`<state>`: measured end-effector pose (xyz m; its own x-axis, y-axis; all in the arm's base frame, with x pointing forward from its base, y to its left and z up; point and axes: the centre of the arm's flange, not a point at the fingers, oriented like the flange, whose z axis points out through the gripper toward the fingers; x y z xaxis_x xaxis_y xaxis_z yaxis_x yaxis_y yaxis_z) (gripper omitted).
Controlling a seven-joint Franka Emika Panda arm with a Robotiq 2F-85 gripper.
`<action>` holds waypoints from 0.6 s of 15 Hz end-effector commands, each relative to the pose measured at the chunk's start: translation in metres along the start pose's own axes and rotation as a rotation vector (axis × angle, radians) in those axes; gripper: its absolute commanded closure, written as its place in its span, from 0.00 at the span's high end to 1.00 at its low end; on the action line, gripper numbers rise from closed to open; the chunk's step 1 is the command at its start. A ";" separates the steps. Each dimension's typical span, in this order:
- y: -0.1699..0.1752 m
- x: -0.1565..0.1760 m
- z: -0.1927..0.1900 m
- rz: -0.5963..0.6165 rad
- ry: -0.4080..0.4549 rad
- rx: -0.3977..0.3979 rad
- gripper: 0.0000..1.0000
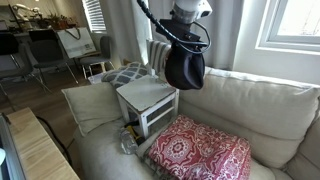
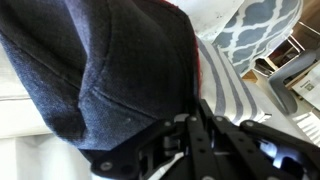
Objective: Put the black hat on the orange hat
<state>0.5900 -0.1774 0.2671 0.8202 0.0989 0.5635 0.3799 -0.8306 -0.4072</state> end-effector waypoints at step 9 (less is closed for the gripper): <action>0.095 -0.060 -0.071 0.004 -0.346 -0.270 0.01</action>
<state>0.5450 -0.2874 0.2620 0.9097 0.2006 0.3635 0.3090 -0.9119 -0.2701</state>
